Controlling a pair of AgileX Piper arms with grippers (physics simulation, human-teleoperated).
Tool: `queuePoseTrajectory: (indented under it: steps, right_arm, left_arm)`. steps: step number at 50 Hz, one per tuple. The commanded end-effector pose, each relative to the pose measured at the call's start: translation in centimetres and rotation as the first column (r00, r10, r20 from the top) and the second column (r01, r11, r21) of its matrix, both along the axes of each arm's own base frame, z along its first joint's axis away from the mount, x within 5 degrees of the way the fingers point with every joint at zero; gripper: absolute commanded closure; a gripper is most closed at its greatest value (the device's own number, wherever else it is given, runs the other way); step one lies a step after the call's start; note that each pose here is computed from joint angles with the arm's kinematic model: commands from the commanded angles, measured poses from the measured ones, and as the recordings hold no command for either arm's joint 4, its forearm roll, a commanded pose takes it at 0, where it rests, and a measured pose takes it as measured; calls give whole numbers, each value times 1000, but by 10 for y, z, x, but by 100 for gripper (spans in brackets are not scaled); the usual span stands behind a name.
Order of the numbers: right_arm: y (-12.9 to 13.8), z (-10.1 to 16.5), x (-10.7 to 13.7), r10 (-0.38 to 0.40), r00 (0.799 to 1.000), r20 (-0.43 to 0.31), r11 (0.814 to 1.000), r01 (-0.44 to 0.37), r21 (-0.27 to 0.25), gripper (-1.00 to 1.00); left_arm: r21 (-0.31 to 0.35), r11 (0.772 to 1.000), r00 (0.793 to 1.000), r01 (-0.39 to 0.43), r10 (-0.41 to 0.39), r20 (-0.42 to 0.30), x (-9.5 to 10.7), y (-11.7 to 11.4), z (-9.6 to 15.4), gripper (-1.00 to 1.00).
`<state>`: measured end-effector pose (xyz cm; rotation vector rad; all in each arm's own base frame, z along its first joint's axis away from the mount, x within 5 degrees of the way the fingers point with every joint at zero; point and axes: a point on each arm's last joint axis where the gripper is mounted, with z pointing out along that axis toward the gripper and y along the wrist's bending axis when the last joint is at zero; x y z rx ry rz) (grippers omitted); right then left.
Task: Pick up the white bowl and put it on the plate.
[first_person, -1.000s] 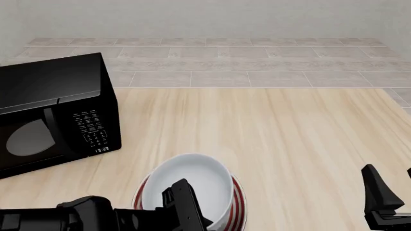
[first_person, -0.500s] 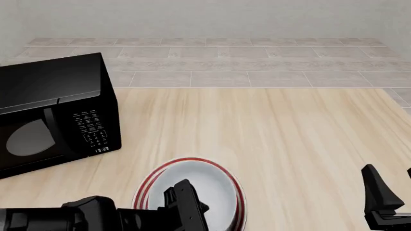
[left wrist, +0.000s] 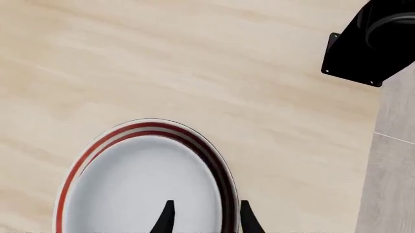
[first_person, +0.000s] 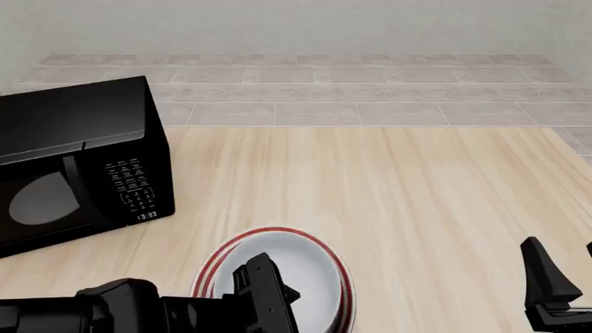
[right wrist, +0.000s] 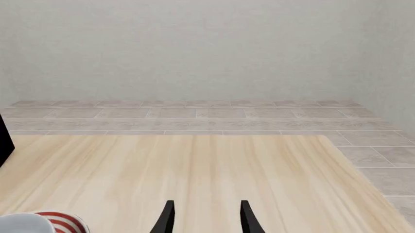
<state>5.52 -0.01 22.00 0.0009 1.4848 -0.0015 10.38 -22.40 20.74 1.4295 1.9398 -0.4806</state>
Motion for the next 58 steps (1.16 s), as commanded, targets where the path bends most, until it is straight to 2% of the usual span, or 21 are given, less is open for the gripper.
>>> queuePoseTrajectory:
  steps: [1,24,42,58]
  right_arm:
    - [0,-2,0,2,1000,0,1000,-2,0,-100]
    - [0,-2,0,2,1000,0,1000,-2,0,-100]
    - [0,-2,0,2,1000,0,1000,-2,0,-100]
    - [0,-2,0,2,1000,0,1000,-2,0,-100]
  left_arm:
    - [2,1000,1000,-14,14,-7,-1,6,10,-100]
    - [-12,999,999,-30,31,39,-1,33,45,-100]
    - [-55,996,994,-66,71,80,-11,72,78,-100]
    - [-78,994,988,-81,90,122,-26,106,94,-100]
